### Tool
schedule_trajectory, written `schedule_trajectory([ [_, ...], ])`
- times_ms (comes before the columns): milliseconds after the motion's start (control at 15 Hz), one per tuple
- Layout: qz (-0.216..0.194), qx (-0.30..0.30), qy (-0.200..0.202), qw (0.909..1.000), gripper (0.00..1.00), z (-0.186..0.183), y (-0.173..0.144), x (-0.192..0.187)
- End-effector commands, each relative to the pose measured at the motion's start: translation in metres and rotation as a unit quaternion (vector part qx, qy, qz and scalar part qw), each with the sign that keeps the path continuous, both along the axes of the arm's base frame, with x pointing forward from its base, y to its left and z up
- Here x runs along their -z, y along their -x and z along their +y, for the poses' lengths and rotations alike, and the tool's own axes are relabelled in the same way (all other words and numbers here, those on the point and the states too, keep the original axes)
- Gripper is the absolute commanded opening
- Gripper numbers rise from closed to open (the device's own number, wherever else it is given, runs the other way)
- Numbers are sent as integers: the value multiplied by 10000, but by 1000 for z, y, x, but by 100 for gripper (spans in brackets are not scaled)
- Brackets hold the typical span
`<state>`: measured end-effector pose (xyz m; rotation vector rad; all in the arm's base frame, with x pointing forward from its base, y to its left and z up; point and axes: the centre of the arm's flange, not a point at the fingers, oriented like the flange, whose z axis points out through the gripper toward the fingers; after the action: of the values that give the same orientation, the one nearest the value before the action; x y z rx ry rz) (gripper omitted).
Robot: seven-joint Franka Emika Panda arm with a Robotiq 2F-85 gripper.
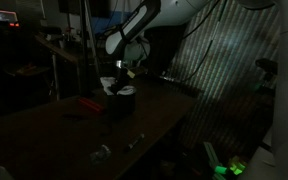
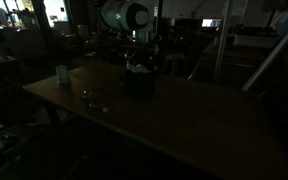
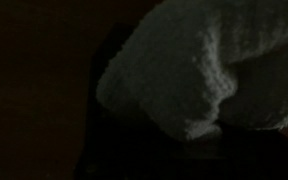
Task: Put the towel in the box
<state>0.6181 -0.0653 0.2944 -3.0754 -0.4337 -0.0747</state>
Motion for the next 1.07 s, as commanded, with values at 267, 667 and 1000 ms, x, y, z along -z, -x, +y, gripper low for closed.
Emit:
schedule_trajectory([
  [267,165,-86,-68,9998,1,-3,-6,11],
  [667,-127,-123,217,9996,50,2,3,-28],
  [1000,-285,-192,450,9984,89,6,12,-51],
])
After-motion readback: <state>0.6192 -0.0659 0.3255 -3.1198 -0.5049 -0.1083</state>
